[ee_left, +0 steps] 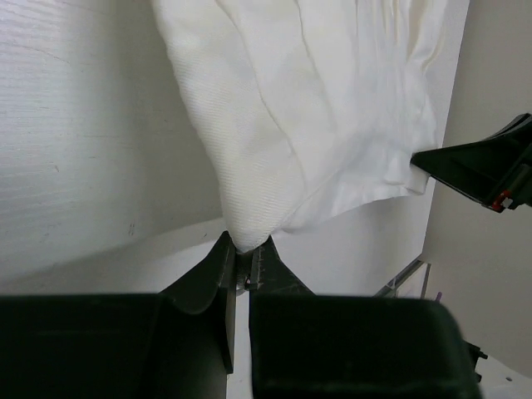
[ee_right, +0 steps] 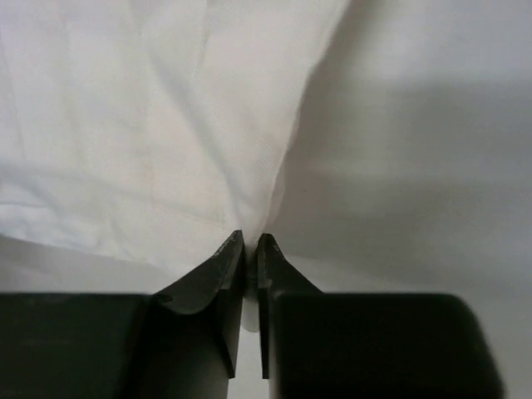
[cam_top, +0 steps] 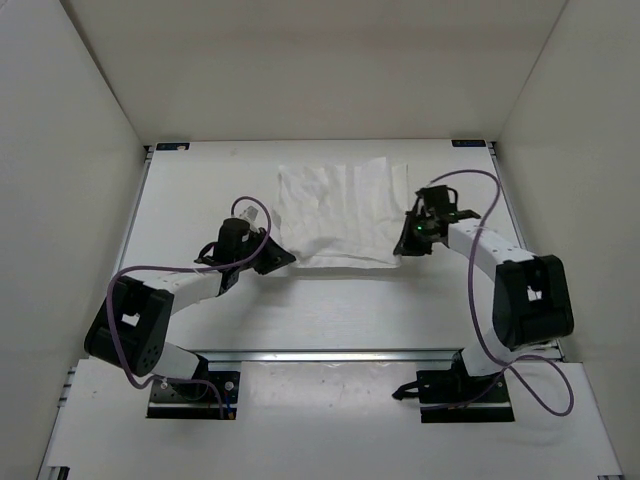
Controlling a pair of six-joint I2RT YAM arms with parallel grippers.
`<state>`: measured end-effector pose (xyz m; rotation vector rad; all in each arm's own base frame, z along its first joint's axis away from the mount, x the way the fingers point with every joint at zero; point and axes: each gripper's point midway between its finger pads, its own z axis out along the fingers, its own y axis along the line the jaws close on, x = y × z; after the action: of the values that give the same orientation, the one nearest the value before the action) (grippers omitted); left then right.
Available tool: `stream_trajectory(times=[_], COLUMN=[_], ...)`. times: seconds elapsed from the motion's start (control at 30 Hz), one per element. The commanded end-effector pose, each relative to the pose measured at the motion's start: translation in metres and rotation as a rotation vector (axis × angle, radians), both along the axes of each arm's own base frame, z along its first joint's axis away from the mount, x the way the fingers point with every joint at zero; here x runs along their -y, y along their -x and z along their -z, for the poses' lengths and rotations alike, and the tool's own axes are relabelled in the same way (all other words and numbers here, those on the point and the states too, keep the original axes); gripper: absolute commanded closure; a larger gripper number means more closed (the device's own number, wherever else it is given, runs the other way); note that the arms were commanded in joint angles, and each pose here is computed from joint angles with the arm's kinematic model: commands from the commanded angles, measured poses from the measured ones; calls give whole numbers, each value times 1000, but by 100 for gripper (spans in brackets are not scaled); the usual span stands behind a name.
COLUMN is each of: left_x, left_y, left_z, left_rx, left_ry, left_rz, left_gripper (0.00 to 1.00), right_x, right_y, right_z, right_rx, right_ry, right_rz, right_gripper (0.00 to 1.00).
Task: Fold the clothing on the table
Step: Flatten the skirt out
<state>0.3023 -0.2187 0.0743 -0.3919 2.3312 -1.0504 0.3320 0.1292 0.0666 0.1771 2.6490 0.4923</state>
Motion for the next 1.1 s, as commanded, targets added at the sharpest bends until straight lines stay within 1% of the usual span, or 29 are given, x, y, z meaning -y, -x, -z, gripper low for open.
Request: stream_trajectory(times=[0.0, 0.03, 0.07, 0.1, 0.17, 0.27, 0.43, 0.47, 0.6, 0.7, 0.8, 0.97, 1.07], left_x=[-10, -10, -10, -10, -5, -1, -2, -2, -2, -4, -3, -4, -5], left_y=[4, 6, 7, 11, 14, 19, 21, 19, 22, 21, 23, 26, 26], left_z=[-2, 0, 0, 3, 5, 8, 13, 10, 12, 11, 13, 14, 10], left_rx=[32, 22, 28, 18, 18, 8, 3, 9, 7, 7, 5, -1, 14], left_ry=[-33, -30, -28, -31, -33, -33, -36, -30, -32, -25, -25, -24, -21], left_rz=[7, 11, 12, 15, 34, 61, 60, 57, 65, 56, 57, 59, 50], left_gripper=[100, 100, 100, 100, 100, 100, 100, 100, 100, 100, 100, 100, 100], right_x=[14, 23, 30, 37, 36, 24, 4, -1, -2, 3, 0, -9, -14], right_y=[10, 9, 14, 14, 13, 16, 35, 40, 56, 59, 63, 57, 51], right_z=[-11, -9, -7, -6, -10, -14, -1, 2, 21, 28, 35, 45, 47], right_rx=[36, 41, 27, 20, 27, 29, -14, -13, -49, -53, -68, -90, -101], right_ry=[-169, -139, -115, -91, -76, -60, -107, -126, -152, -116, -147, -174, -160], right_rz=[11, 43, 60, 83, 81, 52, 55, 42, 72, 93, 86, 71, 51], right_gripper=[87, 83, 81, 77, 71, 67, 65, 66, 66, 66, 66, 67, 100])
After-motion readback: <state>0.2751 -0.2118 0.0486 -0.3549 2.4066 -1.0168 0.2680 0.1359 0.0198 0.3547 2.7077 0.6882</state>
